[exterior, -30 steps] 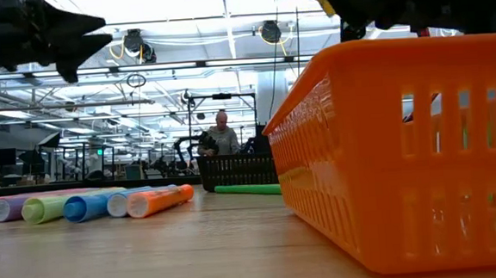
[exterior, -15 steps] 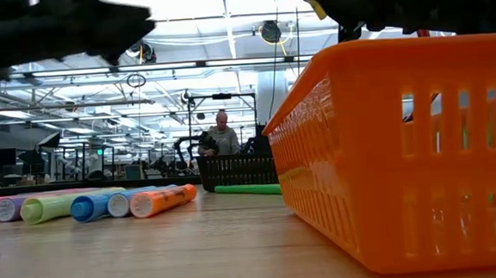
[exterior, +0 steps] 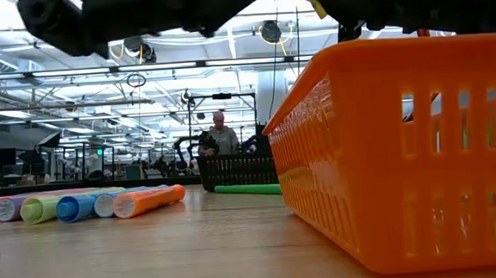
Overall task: Pick & Place Markers
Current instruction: Put the yellow pen into the black bin
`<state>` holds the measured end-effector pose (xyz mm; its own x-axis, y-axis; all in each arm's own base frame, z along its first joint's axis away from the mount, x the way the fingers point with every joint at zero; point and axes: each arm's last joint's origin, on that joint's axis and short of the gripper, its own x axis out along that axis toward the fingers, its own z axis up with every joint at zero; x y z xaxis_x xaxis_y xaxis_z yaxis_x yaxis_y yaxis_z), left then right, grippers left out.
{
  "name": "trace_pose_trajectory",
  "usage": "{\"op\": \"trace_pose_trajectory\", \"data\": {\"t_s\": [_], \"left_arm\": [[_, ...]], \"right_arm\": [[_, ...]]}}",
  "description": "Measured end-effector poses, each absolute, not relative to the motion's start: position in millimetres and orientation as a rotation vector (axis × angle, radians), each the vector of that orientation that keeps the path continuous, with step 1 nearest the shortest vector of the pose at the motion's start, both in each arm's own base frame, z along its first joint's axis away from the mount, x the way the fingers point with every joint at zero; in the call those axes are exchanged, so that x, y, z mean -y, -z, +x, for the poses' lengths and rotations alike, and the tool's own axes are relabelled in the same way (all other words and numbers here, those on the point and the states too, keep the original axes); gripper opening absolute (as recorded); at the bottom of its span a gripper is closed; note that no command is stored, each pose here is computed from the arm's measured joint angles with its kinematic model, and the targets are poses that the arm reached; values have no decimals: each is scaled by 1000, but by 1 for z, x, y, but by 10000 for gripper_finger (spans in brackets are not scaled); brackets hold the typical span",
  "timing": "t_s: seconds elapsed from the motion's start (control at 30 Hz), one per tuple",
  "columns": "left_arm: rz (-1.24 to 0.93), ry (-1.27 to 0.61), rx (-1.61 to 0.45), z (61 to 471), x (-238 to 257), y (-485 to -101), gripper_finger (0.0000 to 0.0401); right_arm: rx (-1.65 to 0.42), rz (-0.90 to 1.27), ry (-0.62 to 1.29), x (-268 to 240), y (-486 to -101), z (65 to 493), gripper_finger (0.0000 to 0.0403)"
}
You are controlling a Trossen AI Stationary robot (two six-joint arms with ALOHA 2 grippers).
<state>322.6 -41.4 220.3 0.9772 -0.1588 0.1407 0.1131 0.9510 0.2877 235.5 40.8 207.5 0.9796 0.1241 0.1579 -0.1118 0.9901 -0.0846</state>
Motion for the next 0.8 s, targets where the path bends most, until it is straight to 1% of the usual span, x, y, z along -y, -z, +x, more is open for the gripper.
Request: {"op": "trace_pose_trajectory", "data": {"t_s": [0.1, 0.4, 0.6, 0.8], "left_arm": [[333, 139, 193, 331, 45, -226, 182], [326, 136, 259, 347, 48, -249, 182], [315, 140, 265, 349, 48, -253, 182], [272, 183, 262, 349, 49, -252, 182]], "right_arm": [[160, -73, -119, -41, -207, 236, 11], [154, -74, -120, -41, -207, 236, 11], [154, -74, -120, -41, -207, 236, 11], [146, -75, -122, -41, -206, 236, 11]]}}
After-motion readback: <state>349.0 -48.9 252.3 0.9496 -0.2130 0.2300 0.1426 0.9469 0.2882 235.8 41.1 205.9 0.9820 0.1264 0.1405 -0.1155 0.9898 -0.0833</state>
